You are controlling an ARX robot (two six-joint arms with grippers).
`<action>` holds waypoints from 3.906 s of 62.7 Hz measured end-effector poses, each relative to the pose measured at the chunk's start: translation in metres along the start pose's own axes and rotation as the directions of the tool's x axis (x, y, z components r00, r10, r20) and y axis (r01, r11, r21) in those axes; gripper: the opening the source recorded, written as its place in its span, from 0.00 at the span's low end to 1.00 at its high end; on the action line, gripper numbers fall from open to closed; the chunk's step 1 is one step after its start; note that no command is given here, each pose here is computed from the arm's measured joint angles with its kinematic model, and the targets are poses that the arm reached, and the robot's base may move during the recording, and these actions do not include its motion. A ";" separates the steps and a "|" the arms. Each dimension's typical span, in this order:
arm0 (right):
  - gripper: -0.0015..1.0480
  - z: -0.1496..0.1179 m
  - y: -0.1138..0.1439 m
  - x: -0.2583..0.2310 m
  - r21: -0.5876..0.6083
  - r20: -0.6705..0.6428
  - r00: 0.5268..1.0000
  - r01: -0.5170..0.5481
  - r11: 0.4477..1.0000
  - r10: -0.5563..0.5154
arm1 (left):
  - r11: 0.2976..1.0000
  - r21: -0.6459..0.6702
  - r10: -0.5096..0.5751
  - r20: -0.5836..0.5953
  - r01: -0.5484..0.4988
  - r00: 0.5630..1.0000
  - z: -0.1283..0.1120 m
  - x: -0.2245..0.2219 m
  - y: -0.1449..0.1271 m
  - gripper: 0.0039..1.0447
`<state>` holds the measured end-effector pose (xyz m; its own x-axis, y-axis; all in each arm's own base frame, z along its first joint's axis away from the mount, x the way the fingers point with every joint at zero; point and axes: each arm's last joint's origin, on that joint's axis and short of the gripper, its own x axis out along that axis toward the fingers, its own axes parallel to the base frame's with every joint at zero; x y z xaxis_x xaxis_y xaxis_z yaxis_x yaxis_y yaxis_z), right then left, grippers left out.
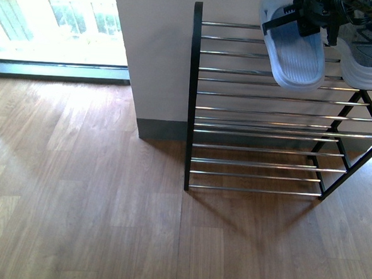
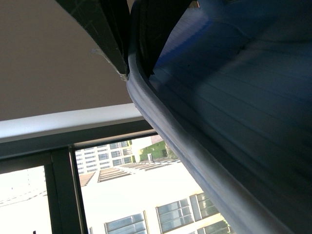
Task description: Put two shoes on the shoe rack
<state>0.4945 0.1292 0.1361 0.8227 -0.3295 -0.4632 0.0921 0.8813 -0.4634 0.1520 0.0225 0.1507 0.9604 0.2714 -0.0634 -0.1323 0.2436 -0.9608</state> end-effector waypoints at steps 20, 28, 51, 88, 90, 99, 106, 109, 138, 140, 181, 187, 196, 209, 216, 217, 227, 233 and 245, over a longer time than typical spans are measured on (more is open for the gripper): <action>0.02 -0.005 -0.003 0.035 -0.020 -0.087 0.995 0.048 0.999 -0.049 | 1.000 0.000 0.000 0.000 0.000 1.000 0.000 0.000 0.000 0.02; 0.02 -0.003 -0.009 0.041 -0.009 -0.088 0.993 0.083 0.997 -0.083 | 1.000 0.000 0.000 0.000 0.000 1.000 0.000 0.000 0.000 0.02; 0.27 0.003 -0.013 0.042 0.019 -0.034 0.997 0.064 0.998 -0.064 | 1.000 0.000 0.000 0.000 0.000 1.000 0.000 0.000 0.000 0.02; 0.91 0.006 -0.067 -0.096 0.180 0.314 0.939 -0.201 0.963 0.138 | 1.000 0.000 0.000 0.000 0.000 1.000 0.000 0.000 0.000 0.02; 0.91 0.000 -0.074 -0.110 0.197 0.354 0.923 -0.232 0.952 0.152 | 1.000 0.000 0.000 0.000 0.000 1.000 0.000 0.000 0.000 0.02; 0.91 -0.027 -0.098 -0.157 0.240 0.461 0.868 -0.321 0.916 0.183 | 1.000 0.000 0.000 0.000 0.000 1.000 0.000 0.000 0.000 0.02; 0.91 -0.065 -0.118 -0.197 0.272 0.508 0.836 -0.383 0.883 0.206 | 1.000 0.000 0.000 0.000 0.000 1.000 0.000 0.000 0.000 0.02; 0.91 -0.082 -0.125 -0.210 0.289 0.523 0.826 -0.406 0.867 0.212 | 1.000 0.000 0.000 0.000 0.000 1.000 0.000 0.000 0.000 0.02; 0.60 -0.156 -0.149 -0.243 0.350 0.555 0.825 -0.347 0.870 0.106 | 1.000 0.000 0.000 0.001 0.000 1.000 0.000 0.000 0.000 0.02; 0.56 -0.159 -0.150 -0.244 0.349 0.556 0.824 -0.345 0.871 0.104 | 1.000 0.000 0.000 0.001 0.000 1.000 0.000 0.000 0.000 0.02; 0.02 -0.213 -0.164 -0.266 0.339 0.555 0.826 -0.333 0.880 0.099 | 1.000 0.000 0.000 0.000 0.000 1.000 0.000 0.000 0.000 0.02; 0.02 -0.218 -0.162 -0.267 0.339 0.565 0.820 -0.333 0.880 0.093 | 1.000 0.000 0.000 0.000 0.000 1.000 0.000 0.000 0.000 0.02; 0.02 -0.221 -0.163 -0.271 0.340 0.569 0.818 -0.332 0.880 0.089 | 1.000 0.000 0.000 0.000 0.000 1.000 0.000 0.000 0.000 0.02; 0.02 -0.223 -0.164 -0.278 0.340 0.574 0.814 -0.332 0.880 0.086 | 1.000 0.000 0.000 0.000 0.000 1.000 0.000 0.000 0.000 0.02; 0.02 -0.225 -0.165 -0.281 0.339 0.576 0.813 -0.333 0.880 0.085 | 1.000 0.000 0.000 0.000 0.000 1.000 0.000 0.000 0.000 0.02; 0.02 -0.225 -0.165 -0.281 0.339 0.576 0.813 -0.333 0.880 0.085 | 1.000 0.000 0.000 0.000 0.000 1.000 0.000 0.000 0.000 0.02; 0.02 -0.227 -0.166 -0.285 0.340 0.577 0.812 -0.332 0.880 0.084 | 1.000 0.000 0.000 0.000 0.000 1.000 0.000 0.000 0.000 0.02; 0.02 -0.229 -0.166 -0.287 0.340 0.577 0.812 -0.332 0.880 0.084 | 1.000 0.000 0.000 0.000 0.000 1.000 0.000 0.000 0.000 0.02; 0.02 -0.231 -0.166 -0.290 0.340 0.578 0.812 -0.332 0.880 0.083 | 1.000 0.000 0.000 0.000 0.000 1.000 0.000 0.000 0.000 0.02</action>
<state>0.1114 0.0002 0.1731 0.9998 0.0015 0.0216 -0.0016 1.0000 0.0029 0.1520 0.0225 0.1507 0.9603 0.2717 -0.0634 -0.1324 0.2436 -0.9608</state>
